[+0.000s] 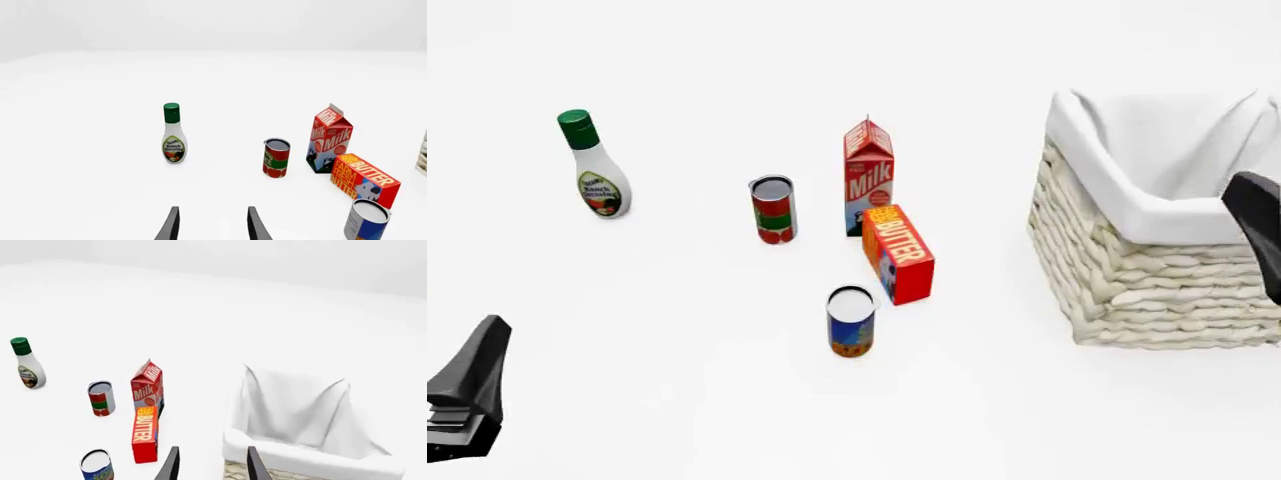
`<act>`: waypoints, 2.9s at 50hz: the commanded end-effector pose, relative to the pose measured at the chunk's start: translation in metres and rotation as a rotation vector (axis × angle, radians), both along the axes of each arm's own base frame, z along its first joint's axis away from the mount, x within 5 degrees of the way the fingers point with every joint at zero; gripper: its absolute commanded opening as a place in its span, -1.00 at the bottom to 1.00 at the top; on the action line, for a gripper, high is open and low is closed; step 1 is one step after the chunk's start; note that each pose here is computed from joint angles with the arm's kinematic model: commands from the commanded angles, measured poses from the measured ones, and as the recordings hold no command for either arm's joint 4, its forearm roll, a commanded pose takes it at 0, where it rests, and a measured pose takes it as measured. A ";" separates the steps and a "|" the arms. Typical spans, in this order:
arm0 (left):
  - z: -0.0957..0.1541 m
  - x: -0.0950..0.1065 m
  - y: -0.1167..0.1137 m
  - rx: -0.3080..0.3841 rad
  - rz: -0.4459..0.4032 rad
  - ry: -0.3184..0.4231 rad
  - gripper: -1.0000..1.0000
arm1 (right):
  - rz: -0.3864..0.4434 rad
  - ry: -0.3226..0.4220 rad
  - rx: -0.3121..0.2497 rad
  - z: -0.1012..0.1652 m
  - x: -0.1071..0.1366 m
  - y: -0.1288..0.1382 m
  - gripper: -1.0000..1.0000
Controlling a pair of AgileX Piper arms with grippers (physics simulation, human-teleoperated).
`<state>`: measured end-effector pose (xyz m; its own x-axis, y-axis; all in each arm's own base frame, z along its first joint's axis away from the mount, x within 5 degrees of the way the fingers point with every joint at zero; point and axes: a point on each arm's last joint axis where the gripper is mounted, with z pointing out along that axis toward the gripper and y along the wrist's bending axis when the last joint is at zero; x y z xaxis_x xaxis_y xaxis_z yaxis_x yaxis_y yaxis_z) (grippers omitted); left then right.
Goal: Pick the alphabet soup and place it in the basket.
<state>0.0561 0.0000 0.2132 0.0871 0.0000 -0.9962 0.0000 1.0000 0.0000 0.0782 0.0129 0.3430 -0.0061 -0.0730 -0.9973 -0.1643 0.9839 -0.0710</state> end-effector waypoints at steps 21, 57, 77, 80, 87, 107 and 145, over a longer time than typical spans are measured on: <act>0.000 0.000 0.000 0.000 0.000 0.000 1.00 | 0.295 0.172 -0.205 0.100 0.061 0.053 1.00; 0.000 0.000 0.000 0.000 0.000 0.000 1.00 | 0.463 0.370 -0.253 0.100 0.130 0.133 1.00; 0.000 0.000 0.000 0.000 0.000 0.000 1.00 | 0.551 0.445 -0.272 0.052 0.151 0.184 1.00; 0.000 0.000 0.000 0.000 0.000 0.000 1.00 | 0.555 0.449 -0.268 0.049 0.151 0.187 1.00; 0.000 0.000 0.000 0.000 0.000 0.000 1.00 | 0.572 0.471 -0.263 0.037 0.154 0.200 1.00; 0.000 0.000 0.000 0.000 0.000 0.000 1.00 | 0.577 0.504 -0.286 0.011 0.169 0.216 1.00; 0.000 0.000 0.000 0.000 0.000 0.000 1.00 | 0.589 0.617 -0.319 -0.062 0.184 0.244 1.00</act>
